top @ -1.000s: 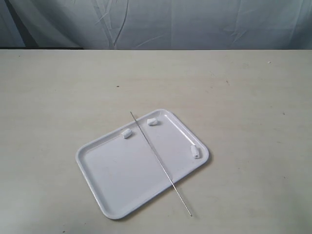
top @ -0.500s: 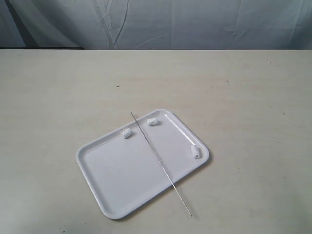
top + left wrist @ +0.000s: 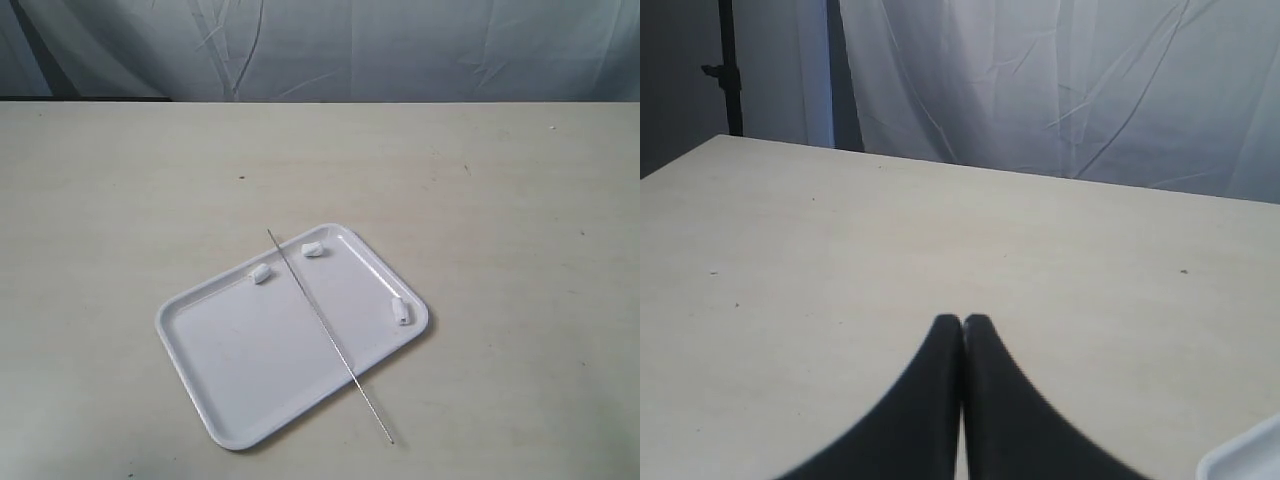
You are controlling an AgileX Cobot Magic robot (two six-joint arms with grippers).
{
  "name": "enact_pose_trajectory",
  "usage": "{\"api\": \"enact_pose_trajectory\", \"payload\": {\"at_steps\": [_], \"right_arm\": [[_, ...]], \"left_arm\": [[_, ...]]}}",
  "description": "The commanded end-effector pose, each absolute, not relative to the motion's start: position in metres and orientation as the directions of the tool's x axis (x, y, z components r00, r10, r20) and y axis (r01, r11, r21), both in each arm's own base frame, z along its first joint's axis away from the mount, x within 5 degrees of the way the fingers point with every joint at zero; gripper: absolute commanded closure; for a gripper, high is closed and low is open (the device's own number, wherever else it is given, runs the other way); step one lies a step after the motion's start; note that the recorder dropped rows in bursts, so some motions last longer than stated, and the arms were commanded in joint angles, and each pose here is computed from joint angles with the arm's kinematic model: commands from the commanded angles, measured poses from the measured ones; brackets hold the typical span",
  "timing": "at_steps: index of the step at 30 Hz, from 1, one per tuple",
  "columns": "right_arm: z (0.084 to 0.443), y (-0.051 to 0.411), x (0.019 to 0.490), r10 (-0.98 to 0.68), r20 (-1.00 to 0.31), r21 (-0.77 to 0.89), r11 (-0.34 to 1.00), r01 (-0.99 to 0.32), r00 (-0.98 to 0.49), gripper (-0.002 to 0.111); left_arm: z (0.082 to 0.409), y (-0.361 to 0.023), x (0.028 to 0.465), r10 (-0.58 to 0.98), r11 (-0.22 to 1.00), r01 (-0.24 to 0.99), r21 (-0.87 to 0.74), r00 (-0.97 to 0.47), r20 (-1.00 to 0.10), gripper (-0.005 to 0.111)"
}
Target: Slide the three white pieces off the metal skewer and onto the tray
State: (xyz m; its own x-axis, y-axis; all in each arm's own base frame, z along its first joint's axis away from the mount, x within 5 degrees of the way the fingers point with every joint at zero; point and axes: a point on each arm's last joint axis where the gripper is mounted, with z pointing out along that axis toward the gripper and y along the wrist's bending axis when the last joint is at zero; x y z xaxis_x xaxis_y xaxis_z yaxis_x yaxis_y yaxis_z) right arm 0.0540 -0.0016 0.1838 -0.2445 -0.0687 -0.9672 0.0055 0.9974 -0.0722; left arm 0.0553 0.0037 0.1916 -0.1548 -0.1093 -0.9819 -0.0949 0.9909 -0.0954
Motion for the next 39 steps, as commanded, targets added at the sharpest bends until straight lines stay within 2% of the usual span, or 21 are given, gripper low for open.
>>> {"api": "enact_pose_trajectory", "payload": {"at_steps": [1,39], "right_arm": [[0.1837,-0.0016,0.0538,-0.064,-0.969,-0.068,0.998,0.010,-0.239,0.109],[0.1818,-0.0016,0.0534,-0.063,-0.964,-0.068,0.998,0.009,-0.259,0.109]], "left_arm": [[0.1930,0.0038,0.0555,-0.127,0.989,-0.096,-0.115,-0.124,-0.984,0.107],[0.1929,0.0035,0.0555,-0.127,0.989,-0.092,-0.116,-0.126,-0.984,0.107]]}}
